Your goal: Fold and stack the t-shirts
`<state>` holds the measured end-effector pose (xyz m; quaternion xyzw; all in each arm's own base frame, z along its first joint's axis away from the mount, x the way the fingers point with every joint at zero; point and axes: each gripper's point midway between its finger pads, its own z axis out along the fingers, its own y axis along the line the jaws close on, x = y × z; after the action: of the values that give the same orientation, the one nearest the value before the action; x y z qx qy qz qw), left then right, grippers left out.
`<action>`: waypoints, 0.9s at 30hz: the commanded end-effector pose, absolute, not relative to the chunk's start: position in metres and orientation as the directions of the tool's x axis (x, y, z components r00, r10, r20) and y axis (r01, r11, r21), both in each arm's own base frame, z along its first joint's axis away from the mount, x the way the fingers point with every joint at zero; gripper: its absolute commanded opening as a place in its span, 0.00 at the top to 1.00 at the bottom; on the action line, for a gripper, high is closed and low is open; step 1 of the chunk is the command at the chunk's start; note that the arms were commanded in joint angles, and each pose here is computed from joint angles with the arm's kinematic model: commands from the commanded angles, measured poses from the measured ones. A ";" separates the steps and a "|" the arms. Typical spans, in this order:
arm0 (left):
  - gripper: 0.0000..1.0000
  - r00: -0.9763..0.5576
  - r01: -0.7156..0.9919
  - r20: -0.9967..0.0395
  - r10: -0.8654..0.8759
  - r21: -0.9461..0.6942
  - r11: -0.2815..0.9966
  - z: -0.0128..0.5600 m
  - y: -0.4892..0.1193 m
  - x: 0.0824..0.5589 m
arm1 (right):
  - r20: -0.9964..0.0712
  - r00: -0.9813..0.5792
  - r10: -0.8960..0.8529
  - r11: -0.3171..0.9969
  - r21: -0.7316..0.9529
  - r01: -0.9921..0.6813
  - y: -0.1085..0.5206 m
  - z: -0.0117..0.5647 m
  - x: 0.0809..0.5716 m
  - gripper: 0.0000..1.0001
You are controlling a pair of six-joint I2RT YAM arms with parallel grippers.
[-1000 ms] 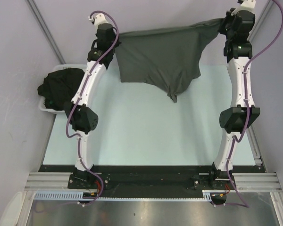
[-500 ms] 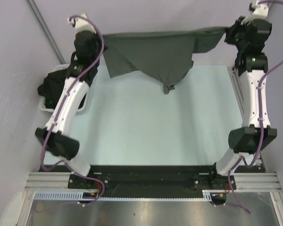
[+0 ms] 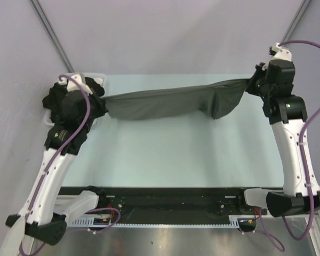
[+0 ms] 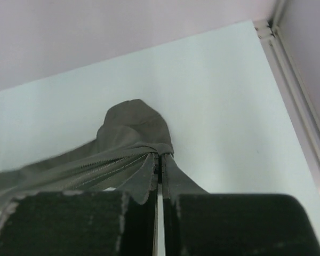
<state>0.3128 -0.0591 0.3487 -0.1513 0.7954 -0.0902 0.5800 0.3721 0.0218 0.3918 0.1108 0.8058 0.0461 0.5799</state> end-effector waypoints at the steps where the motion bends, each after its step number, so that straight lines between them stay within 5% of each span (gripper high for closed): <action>1: 1.00 -0.413 -0.185 -0.812 -0.412 -0.369 0.911 0.317 -0.058 0.268 | -0.905 -0.307 0.294 0.936 0.207 0.286 -0.009 0.402 0.310 1.00; 5: 1.00 -0.574 -0.170 -0.694 -0.435 -0.419 0.892 0.278 -0.077 0.231 | -0.822 -0.445 0.355 0.925 0.240 0.295 -0.003 0.370 0.281 1.00; 12: 1.00 -0.677 -0.217 -0.572 -0.463 -0.446 0.868 0.240 -0.081 0.178 | -0.451 -0.785 0.425 0.904 0.173 0.390 0.002 0.258 0.209 1.00; 22: 1.00 -0.747 -0.261 -0.498 -0.441 -0.390 0.883 0.229 -0.079 0.165 | -0.224 -0.878 0.424 0.903 0.184 0.389 0.021 0.213 0.197 1.00; 27: 0.88 -0.738 -0.279 -0.504 -0.449 -0.377 0.883 0.241 -0.072 0.156 | -0.213 -0.874 0.436 0.898 0.167 0.408 0.017 0.210 0.201 0.77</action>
<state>0.1647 -0.0786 0.2187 -0.1869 0.9285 -0.1390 0.2893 0.2262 0.0177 0.2127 0.2096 0.9594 0.0659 0.1770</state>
